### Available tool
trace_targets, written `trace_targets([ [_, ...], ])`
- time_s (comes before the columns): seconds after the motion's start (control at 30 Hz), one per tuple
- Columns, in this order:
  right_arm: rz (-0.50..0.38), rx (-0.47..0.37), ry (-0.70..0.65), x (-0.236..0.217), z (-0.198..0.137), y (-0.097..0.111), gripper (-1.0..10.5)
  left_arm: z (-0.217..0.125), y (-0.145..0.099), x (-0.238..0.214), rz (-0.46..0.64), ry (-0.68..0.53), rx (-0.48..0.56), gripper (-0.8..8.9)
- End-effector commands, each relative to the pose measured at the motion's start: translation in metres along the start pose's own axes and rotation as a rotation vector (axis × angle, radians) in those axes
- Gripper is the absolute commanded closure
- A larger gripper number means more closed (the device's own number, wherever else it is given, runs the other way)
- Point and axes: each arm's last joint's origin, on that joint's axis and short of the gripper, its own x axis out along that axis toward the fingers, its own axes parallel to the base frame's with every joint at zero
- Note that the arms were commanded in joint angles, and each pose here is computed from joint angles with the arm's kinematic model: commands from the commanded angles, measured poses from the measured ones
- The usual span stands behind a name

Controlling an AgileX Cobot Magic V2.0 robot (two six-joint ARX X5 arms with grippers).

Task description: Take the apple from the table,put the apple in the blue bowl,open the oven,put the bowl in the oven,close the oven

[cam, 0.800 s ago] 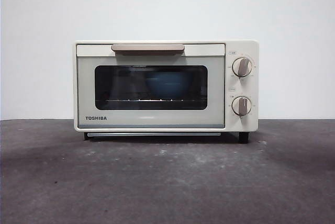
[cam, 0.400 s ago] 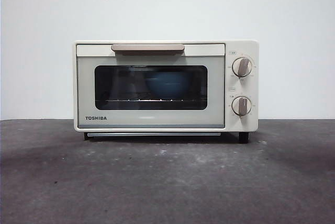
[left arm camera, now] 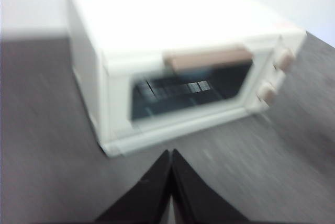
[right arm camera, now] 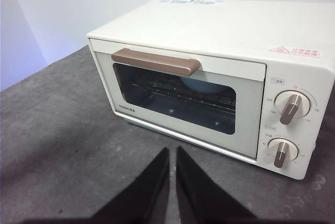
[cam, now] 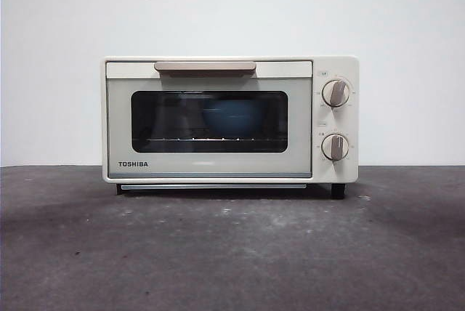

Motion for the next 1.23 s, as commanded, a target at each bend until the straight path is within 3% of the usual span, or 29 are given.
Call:
trace_targets([
  [0.03,0.01,-0.012,-0.008,0.0,0.001,0.002,9.4,-0.001,0.005,-0.007,0.06,-0.085,0.118,8.06],
  [0.33,0.01,-0.012,-0.008,0.0,0.001,0.002,9.4,-0.056,0.018,-0.018,0.232,-0.234,0.146,8.06],
  [0.8,0.01,-0.012,-0.008,0.0,0.001,0.002,9.4,-0.136,0.022,-0.009,0.227,-0.144,0.049,8.06],
  [1.23,0.01,-0.011,-0.008,0.0,0.001,0.002,9.4,-0.161,0.023,-0.005,0.225,-0.061,-0.023,8.06],
])
